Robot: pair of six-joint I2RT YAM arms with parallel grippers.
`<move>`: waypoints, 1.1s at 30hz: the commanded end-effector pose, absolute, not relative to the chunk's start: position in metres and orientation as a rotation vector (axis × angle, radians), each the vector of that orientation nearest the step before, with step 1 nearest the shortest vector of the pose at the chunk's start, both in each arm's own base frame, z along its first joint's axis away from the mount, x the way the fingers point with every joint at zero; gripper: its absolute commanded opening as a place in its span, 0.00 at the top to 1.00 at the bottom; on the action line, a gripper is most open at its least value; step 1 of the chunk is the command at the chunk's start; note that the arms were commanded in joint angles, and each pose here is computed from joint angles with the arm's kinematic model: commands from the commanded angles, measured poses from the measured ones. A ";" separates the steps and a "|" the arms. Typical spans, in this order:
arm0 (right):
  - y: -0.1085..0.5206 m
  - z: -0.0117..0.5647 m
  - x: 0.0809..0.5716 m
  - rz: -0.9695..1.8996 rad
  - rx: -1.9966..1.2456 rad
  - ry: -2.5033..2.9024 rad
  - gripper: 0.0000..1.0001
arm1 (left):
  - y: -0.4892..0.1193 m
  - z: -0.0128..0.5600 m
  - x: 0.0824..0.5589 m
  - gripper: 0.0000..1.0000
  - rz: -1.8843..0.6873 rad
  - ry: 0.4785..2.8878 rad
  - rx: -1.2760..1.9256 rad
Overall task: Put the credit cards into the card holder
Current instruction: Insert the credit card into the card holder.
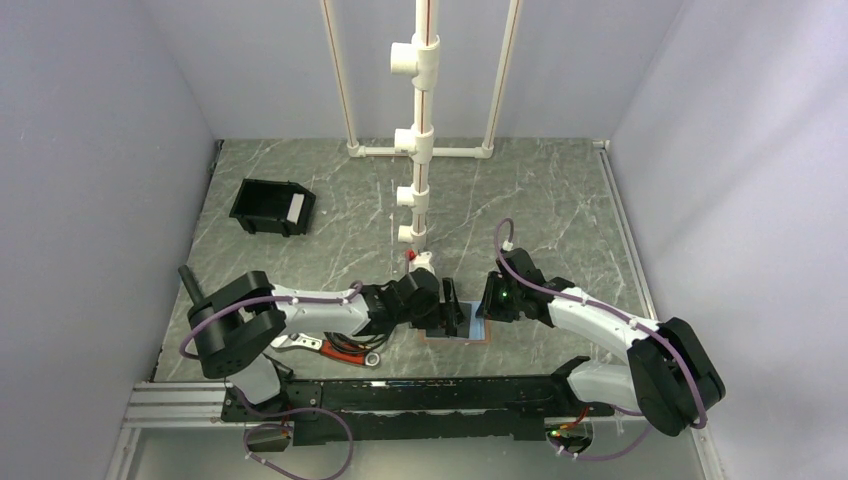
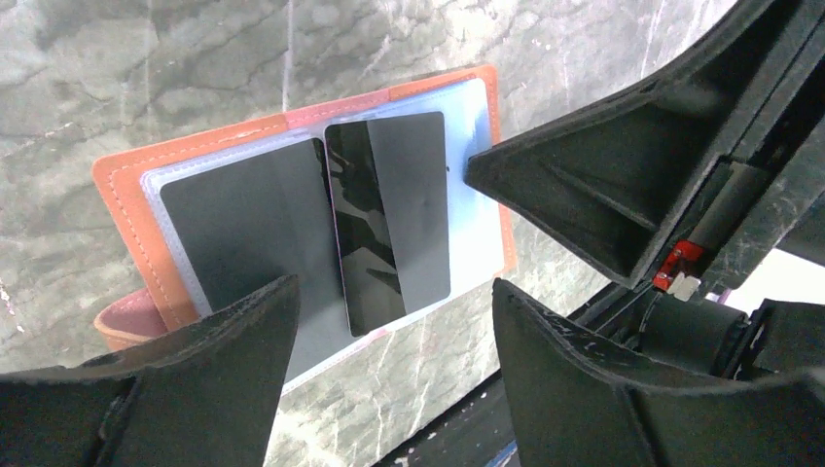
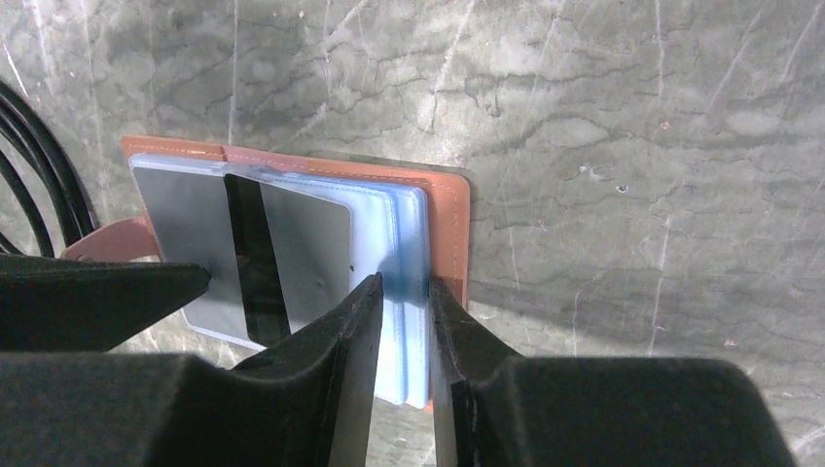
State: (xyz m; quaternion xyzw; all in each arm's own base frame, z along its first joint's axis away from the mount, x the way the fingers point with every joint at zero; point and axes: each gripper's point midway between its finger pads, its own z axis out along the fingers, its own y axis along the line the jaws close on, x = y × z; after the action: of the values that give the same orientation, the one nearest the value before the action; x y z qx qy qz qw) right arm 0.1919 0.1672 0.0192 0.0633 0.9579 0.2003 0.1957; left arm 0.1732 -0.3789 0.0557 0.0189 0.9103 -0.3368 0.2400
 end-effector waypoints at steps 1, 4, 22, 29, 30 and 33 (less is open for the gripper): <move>0.162 0.007 0.178 0.538 0.151 2.739 0.74 | -0.377 0.047 0.169 0.23 -0.941 2.525 0.049; 0.162 0.006 0.177 0.542 0.152 2.741 0.74 | -0.387 0.046 0.166 0.31 -1.043 2.505 0.057; 0.154 0.026 0.178 0.496 0.203 2.715 0.69 | -0.407 0.061 0.161 0.29 -1.360 2.405 0.016; 0.149 0.048 0.183 0.503 0.232 2.665 0.55 | -0.401 0.073 0.167 0.51 -1.241 2.445 0.073; 0.151 0.049 0.183 0.530 0.236 2.662 0.59 | -0.404 0.069 0.166 0.59 -1.244 2.462 0.087; 0.161 0.051 0.182 0.677 0.240 2.646 0.69 | -0.414 0.058 0.161 0.85 -1.275 2.499 0.118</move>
State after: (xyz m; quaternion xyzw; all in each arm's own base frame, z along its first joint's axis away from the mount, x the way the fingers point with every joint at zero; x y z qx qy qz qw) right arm 0.1778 0.1509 0.0383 0.0798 0.9580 0.1920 0.1972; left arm 0.1648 -0.4057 0.0694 0.0212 0.8703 -0.4545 0.1888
